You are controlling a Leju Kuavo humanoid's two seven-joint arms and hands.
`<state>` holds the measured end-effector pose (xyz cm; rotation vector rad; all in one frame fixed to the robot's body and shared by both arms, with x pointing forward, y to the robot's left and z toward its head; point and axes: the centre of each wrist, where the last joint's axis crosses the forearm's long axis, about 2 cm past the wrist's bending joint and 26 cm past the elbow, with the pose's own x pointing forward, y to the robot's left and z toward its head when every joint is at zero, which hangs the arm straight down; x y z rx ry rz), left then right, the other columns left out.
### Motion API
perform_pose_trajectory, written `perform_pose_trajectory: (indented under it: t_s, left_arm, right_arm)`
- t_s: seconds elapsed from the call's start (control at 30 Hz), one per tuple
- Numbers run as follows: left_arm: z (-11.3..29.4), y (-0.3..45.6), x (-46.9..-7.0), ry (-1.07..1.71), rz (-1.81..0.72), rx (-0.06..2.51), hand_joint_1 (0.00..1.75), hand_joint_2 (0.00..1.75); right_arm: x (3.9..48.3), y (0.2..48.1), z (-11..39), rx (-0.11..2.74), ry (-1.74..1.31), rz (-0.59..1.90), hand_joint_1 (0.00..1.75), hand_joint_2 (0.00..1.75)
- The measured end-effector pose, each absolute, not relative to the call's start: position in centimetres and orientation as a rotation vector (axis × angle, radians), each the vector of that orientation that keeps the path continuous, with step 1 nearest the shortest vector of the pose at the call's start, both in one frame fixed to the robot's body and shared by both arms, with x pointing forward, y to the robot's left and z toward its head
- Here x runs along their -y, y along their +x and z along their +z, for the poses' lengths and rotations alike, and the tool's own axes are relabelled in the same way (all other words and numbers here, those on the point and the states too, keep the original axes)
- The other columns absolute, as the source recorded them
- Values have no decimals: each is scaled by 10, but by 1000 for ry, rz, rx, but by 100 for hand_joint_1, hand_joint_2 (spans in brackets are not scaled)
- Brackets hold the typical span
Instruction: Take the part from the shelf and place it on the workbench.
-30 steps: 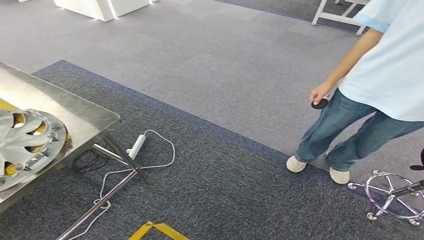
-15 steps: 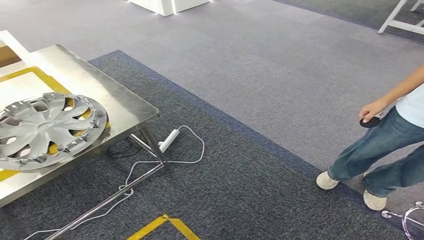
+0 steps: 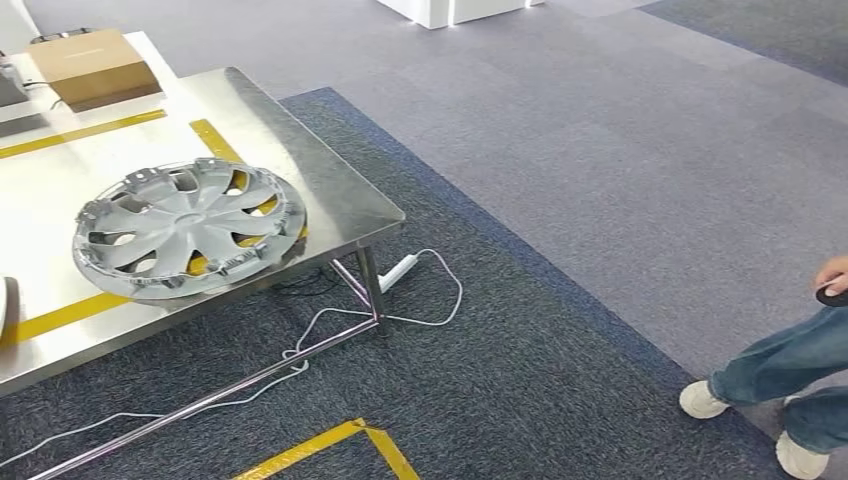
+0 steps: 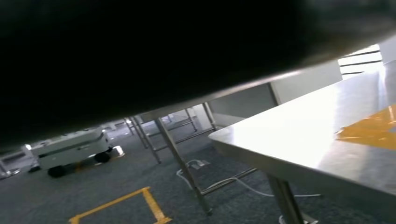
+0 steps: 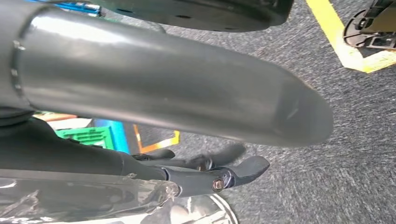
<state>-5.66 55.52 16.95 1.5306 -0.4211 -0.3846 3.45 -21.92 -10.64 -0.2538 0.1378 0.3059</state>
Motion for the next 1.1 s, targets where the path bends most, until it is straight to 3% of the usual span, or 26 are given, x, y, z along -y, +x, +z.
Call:
perform_pose_trajectory:
  t_s: [0.63, 1.1]
  left_arm:
    - [154, -58, -529, 1498, -267, 349, 0, 0]
    - [81, -53, -473, 1269, -16, 167, 0, 0]
  right_arm:
    - [231, 30, -108, -149, -271, 310, 0, 0]
    - [243, 29, -110, -155, -290, 301, 0, 0]
